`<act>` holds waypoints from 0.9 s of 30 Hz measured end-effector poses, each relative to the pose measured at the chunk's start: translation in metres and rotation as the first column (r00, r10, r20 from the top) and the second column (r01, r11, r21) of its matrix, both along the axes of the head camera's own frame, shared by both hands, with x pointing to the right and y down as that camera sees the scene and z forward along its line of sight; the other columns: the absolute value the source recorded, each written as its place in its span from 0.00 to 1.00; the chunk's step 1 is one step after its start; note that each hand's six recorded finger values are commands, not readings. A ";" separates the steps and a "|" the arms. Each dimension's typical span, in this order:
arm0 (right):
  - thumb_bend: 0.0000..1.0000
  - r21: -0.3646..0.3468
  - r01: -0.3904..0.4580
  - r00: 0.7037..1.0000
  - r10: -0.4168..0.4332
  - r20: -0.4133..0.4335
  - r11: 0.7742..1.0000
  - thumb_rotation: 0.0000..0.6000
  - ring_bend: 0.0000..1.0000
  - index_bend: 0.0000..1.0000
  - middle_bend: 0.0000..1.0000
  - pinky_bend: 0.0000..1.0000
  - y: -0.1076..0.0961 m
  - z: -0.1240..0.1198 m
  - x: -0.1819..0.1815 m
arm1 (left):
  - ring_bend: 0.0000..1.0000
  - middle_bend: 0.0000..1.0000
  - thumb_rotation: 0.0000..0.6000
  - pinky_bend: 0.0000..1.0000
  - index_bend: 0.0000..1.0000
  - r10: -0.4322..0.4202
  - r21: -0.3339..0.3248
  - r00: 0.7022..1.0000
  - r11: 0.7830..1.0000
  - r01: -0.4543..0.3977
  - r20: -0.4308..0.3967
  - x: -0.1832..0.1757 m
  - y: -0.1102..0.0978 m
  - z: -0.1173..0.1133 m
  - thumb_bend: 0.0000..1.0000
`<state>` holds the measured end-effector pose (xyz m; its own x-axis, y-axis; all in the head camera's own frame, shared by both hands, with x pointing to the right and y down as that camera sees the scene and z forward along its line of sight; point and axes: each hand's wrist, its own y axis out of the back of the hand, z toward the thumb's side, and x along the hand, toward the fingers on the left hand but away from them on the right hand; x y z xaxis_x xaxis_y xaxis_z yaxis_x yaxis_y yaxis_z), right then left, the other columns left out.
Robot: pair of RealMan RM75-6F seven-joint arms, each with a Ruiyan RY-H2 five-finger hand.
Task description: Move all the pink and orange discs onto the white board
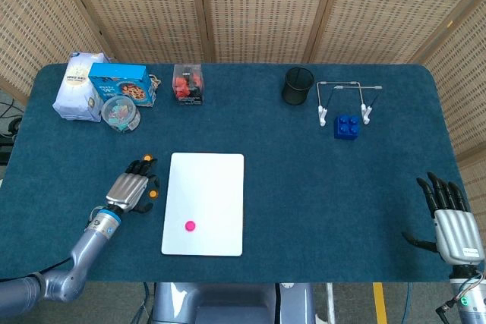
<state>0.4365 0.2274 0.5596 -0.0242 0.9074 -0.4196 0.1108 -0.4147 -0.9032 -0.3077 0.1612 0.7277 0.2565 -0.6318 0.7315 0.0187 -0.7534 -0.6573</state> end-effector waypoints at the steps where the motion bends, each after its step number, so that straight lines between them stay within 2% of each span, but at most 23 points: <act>1: 0.00 0.000 0.000 1.000 0.000 0.000 1.000 1.00 0.00 0.00 0.00 0.00 0.000 0.000 0.000 | 0.00 0.00 1.00 0.00 0.38 -0.003 0.000 1.000 1.000 0.003 0.001 -0.001 0.000 0.001 0.32; 22: 0.00 -0.006 -0.003 1.000 0.003 0.003 1.000 1.00 0.00 0.00 0.00 0.00 0.000 0.001 0.000 | 0.00 0.00 1.00 0.00 0.41 -0.022 0.004 0.999 1.000 0.022 0.031 -0.003 -0.002 0.008 0.33; 27: 0.00 -0.008 -0.005 1.000 0.005 0.006 1.000 1.00 0.00 0.00 0.00 0.00 0.000 0.001 0.000 | 0.00 0.00 1.00 0.00 0.48 -0.013 0.005 0.999 1.000 0.013 0.032 -0.001 -0.001 0.008 0.35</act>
<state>0.4368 0.2274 0.5603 -0.0261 0.9040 -0.4267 0.1184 -0.4211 -0.8993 -0.3086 0.1603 0.7357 0.2247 -0.6383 0.7362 0.0300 -0.7507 -0.6600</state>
